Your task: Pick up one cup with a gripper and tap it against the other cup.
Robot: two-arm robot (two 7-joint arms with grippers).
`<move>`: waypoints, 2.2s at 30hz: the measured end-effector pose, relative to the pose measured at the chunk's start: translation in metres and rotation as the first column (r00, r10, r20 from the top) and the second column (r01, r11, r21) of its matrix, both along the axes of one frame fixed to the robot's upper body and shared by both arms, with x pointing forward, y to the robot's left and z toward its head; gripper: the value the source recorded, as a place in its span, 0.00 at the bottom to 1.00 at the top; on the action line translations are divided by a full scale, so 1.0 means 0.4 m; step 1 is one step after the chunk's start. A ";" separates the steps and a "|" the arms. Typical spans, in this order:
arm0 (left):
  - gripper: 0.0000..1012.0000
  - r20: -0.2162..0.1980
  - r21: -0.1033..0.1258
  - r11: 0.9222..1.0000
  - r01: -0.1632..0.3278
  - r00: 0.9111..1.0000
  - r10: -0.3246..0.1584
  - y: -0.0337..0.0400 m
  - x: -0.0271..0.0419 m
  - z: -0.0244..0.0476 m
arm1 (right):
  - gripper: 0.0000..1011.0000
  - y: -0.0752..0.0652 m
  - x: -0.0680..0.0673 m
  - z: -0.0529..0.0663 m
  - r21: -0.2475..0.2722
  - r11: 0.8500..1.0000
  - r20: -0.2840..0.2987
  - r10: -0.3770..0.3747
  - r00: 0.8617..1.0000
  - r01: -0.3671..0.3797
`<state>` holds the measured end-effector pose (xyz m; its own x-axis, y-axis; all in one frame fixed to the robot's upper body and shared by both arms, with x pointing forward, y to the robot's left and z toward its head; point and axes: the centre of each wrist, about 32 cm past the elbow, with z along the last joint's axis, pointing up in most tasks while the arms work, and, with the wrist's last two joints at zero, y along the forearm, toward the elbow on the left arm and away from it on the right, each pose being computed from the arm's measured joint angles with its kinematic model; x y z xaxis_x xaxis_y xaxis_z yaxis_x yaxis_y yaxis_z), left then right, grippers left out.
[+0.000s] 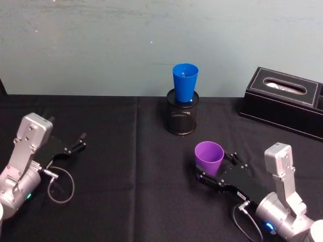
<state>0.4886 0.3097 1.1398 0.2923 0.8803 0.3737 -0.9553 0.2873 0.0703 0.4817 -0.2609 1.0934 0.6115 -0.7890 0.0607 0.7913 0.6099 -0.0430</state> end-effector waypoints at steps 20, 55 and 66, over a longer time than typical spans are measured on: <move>1.00 0.000 0.000 1.000 0.000 1.000 0.000 0.000 0.000 0.000 | 0.99 0.016 0.043 -0.007 0.000 1.000 0.004 0.004 1.000 -0.004; 1.00 0.000 0.000 1.000 0.000 1.000 0.000 0.000 0.000 0.000 | 0.72 0.016 0.042 -0.006 0.000 1.000 0.005 0.003 1.000 -0.003; 1.00 0.000 0.000 1.000 0.000 1.000 0.000 0.000 0.000 0.000 | 0.72 0.016 0.042 -0.006 0.000 1.000 0.005 0.002 1.000 -0.002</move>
